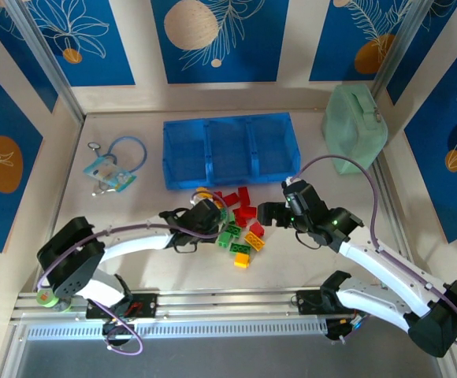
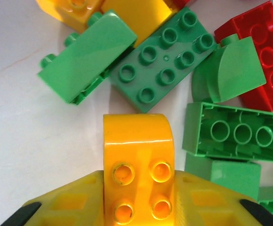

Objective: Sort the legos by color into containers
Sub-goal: Pick up the lego from the middle-left of the table, then place the lego in the container.

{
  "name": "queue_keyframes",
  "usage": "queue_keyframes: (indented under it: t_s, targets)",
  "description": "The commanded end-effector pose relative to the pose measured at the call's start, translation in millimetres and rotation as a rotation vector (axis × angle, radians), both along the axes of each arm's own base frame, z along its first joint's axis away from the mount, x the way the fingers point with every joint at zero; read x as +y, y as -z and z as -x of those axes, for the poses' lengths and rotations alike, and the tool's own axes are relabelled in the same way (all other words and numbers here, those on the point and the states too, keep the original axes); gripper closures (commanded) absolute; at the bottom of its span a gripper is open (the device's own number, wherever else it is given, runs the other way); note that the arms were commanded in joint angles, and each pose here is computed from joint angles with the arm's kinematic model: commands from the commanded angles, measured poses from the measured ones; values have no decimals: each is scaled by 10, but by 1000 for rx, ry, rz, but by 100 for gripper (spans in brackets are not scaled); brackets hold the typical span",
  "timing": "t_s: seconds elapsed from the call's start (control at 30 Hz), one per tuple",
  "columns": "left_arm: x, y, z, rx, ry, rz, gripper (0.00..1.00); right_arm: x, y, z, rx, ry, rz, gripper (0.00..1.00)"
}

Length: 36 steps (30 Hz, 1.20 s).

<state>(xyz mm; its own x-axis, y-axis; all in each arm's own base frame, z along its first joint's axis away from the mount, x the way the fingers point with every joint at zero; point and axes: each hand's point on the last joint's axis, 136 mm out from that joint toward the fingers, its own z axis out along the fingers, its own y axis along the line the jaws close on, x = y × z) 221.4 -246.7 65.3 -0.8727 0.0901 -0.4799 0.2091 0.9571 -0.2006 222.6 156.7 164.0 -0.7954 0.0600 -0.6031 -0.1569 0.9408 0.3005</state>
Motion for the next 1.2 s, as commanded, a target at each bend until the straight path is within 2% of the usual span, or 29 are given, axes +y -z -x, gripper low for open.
queue_keyframes:
  t_s: [0.0,0.23,0.53,0.87,1.17]
  targets:
    - [45,-433,-93,-106,5,-8,71,-59,30,4,-2,24,-15,5]
    - [92,-931,-402,-204,-13,31,71,-34,40,5,21,20,-46,5]
    - [287,-1205,-1074,-251,-91,44,72,40,97,80,52,-7,-71,7]
    - [527,-959,-1792,-202,-182,37,72,71,127,127,65,-14,-76,8]
    - [643,-634,-2178,-149,-224,6,72,92,183,133,84,-24,-63,8]
